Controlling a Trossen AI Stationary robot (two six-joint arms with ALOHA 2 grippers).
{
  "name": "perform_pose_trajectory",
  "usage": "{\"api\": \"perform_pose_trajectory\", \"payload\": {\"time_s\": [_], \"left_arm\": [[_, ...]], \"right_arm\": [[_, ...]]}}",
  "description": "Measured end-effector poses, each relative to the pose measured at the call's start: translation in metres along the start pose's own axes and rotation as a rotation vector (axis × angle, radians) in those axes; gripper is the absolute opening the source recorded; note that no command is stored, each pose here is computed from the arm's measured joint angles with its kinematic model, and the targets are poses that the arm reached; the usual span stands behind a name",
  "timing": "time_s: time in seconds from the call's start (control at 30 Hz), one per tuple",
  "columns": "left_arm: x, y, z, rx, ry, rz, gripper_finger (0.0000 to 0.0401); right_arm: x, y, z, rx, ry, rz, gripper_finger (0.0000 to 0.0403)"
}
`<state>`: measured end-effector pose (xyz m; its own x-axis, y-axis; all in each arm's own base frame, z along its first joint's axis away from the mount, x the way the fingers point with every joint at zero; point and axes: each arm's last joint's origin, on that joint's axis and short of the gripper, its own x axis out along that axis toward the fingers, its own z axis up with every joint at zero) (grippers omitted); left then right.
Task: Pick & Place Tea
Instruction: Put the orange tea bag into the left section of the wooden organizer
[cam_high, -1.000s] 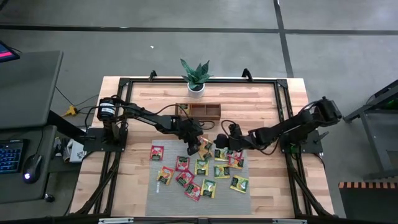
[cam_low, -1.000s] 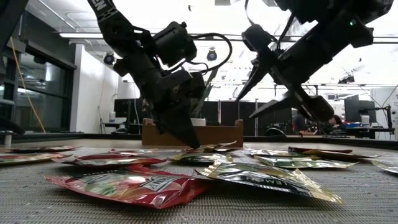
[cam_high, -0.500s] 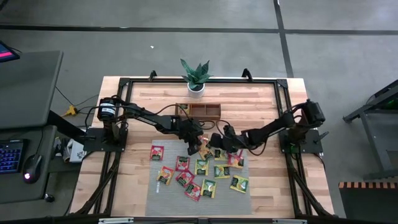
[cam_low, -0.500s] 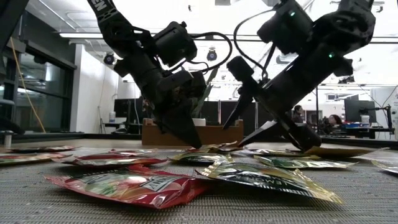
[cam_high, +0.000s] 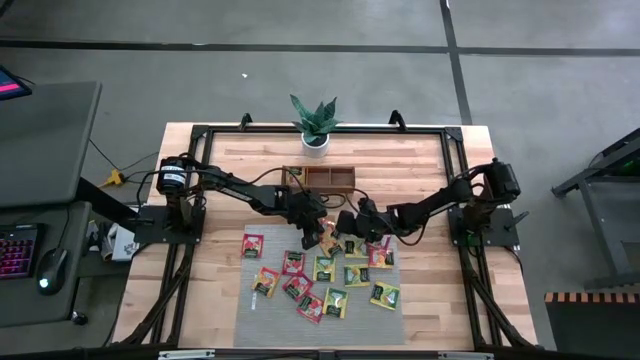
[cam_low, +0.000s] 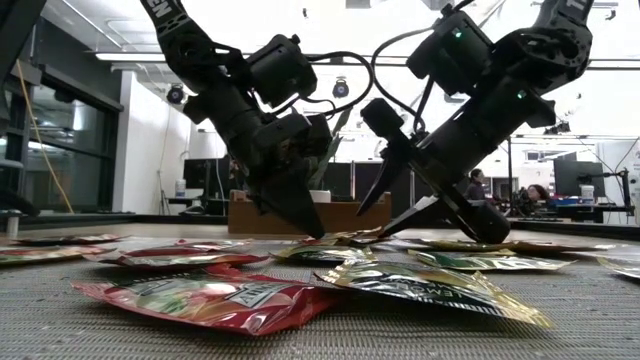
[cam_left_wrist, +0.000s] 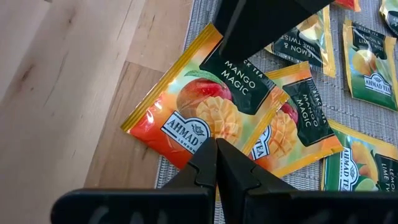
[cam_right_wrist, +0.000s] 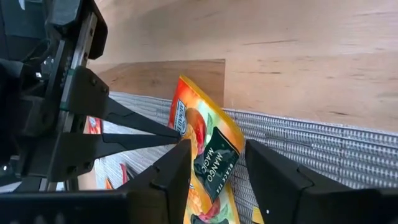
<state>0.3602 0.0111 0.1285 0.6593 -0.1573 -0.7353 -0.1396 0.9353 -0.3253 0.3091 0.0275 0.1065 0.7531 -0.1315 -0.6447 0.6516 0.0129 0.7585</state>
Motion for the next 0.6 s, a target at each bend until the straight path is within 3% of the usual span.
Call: {"api": "perform_pose_trajectory", "payload": {"time_s": [0.33,0.6], "left_arm": [[0.0000,-0.0002,0.0007,0.001,-0.007,-0.002,0.0000],[0.0000,-0.0003,0.0007,0.001,-0.006,-0.006,0.0000]], "right_arm": [[0.0003,-0.0002,0.0010,-0.031,0.010,-0.003,0.0109],[0.0004,-0.0004,0.0009,-0.064,0.010,-0.004,0.0032]]}}
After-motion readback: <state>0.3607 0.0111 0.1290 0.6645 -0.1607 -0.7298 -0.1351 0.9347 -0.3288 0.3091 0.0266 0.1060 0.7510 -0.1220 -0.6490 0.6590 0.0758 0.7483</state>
